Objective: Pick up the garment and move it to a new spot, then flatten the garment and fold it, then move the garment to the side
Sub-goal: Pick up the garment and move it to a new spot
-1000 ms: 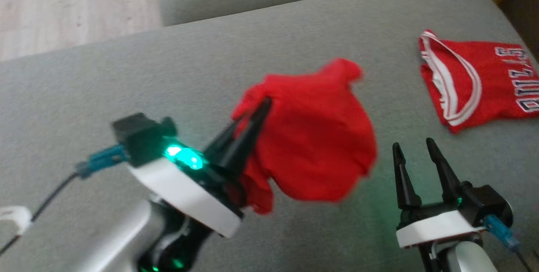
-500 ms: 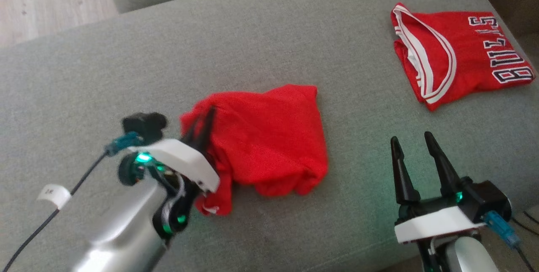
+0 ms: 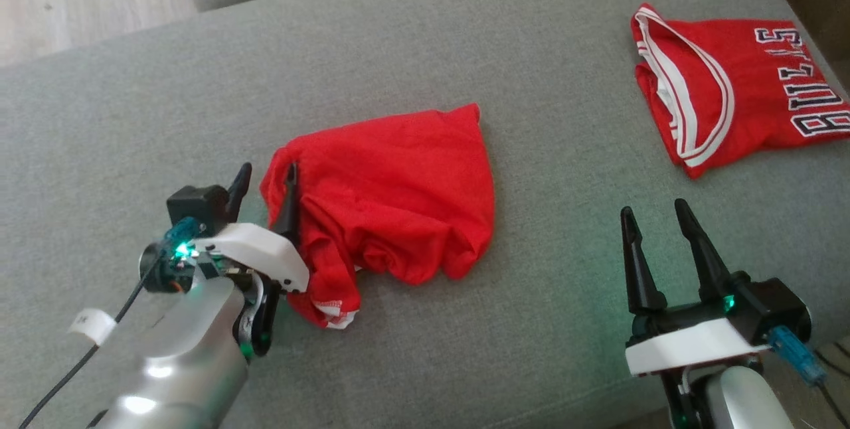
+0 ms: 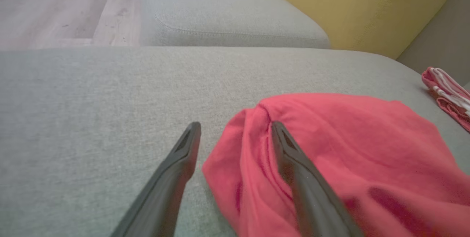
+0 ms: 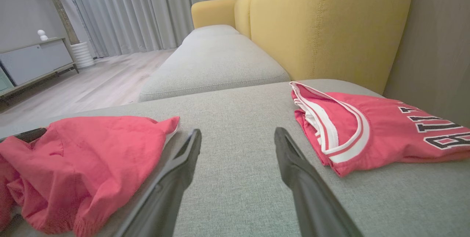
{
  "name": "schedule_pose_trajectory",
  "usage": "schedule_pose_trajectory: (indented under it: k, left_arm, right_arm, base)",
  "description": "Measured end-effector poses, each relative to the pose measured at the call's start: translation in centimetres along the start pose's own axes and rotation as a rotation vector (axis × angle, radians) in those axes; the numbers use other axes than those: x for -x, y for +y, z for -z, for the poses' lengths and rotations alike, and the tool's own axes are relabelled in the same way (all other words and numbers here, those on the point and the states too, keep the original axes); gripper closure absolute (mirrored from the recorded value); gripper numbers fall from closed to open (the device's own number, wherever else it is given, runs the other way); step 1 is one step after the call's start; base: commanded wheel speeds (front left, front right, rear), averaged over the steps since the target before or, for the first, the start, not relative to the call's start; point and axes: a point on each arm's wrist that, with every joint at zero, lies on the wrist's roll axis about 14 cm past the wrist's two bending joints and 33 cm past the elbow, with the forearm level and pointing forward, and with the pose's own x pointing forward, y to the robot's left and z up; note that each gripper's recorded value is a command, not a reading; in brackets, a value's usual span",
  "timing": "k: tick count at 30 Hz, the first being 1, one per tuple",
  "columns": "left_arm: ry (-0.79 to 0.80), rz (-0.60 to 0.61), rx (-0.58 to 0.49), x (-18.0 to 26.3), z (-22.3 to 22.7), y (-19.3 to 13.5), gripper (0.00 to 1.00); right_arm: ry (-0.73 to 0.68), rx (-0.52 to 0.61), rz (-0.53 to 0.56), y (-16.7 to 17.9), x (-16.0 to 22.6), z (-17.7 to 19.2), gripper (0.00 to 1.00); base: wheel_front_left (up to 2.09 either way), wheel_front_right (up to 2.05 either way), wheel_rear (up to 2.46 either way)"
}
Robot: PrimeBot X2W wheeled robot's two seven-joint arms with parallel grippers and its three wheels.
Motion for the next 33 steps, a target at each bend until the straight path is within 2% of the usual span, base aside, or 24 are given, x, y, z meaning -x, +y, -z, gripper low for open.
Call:
schedule_pose_trajectory:
  k: [3,7,9,15,21,24,33]
  left_arm:
    - [-0.058,0.0,-0.032,0.5,-1.6,0.0,0.0]
    - [-0.235,-0.002,-0.043,2.1,-6.5,-0.3,0.0]
    - [-0.3,-0.02,-0.054,3.8,-7.5,0.0,0.0]
    - [-0.323,-0.119,-0.058,10.1,-4.2,1.7,0.0]
    - [-0.377,-0.236,-0.083,14.8,-3.6,3.4,0.0]
    - [-0.372,-0.301,-0.06,16.9,-2.3,4.4,0.0]
    - [-0.379,-0.423,-0.066,21.8,-0.5,6.8,0.0]
  right_arm:
    - [-0.019,-0.001,-0.004,0.1,0.0,-0.6,0.0]
    - [-0.052,0.008,0.002,-0.2,0.0,-1.6,0.0]
    - [-0.069,0.014,0.002,-0.3,-0.1,-2.1,0.0]
    - [-0.096,0.044,-0.004,-0.3,-0.3,-2.9,0.0]
    - [-0.111,0.062,-0.028,0.3,-0.5,-3.3,0.0]
    - [-0.114,0.07,-0.047,0.8,-0.6,-3.4,0.0]
    - [-0.025,0.069,-0.112,2.8,0.2,-0.5,0.0]
  base:
    - [0.0,0.0,0.0]
    - [0.0,0.0,0.0]
    - [0.0,0.0,0.0]
    - [0.0,0.0,0.0]
    - [0.0,0.0,0.0]
    - [0.0,0.0,0.0]
    - [0.0,0.0,0.0]
